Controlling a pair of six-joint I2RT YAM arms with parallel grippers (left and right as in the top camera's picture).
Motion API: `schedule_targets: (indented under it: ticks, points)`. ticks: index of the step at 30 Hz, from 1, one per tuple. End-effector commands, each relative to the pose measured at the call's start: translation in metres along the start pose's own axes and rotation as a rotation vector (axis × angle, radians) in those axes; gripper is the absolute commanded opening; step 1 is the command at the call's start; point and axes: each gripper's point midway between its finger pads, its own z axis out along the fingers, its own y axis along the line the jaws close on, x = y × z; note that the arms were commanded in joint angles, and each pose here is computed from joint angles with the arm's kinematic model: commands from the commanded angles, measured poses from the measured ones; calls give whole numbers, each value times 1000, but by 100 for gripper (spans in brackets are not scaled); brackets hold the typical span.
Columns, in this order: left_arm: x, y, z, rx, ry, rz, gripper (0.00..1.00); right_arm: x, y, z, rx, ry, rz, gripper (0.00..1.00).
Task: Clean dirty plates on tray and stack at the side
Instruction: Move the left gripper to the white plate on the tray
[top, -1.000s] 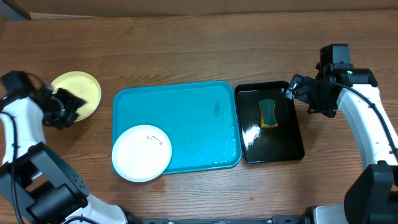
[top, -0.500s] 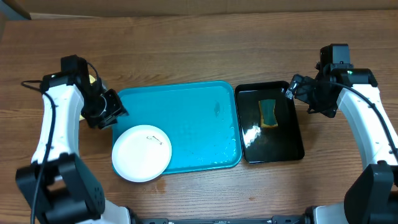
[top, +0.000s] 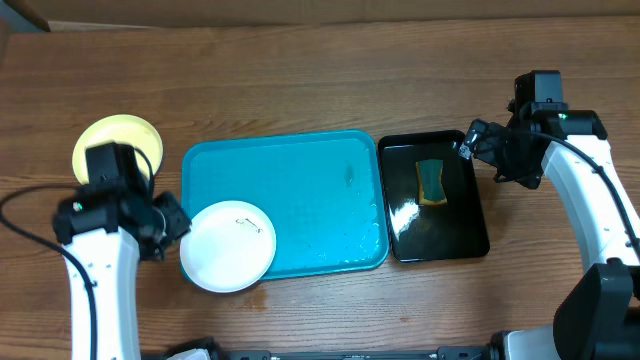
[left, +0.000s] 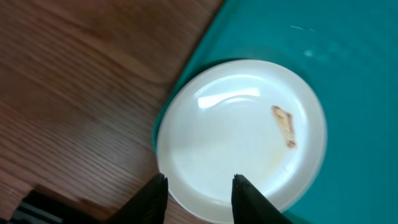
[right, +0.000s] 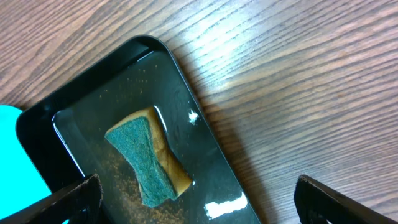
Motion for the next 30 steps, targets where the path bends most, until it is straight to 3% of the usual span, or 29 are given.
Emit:
schedule_targets:
  ticks: [1,8,20,30]
  points:
    - [4,30,25,-138,-47,-121,39,-9,4,-12,-20,-41,1,100]
    - [23,32,76,-127,3,-131,40,-9,4,-12,-20,-41,1,100]
    - [50,33,106,-127,136,-89,38,-9,4,-12,-20,-41,1,100]
    - [50,-5,107,86,170,-67,22,-9,4,-12,-20,-41,1,100]
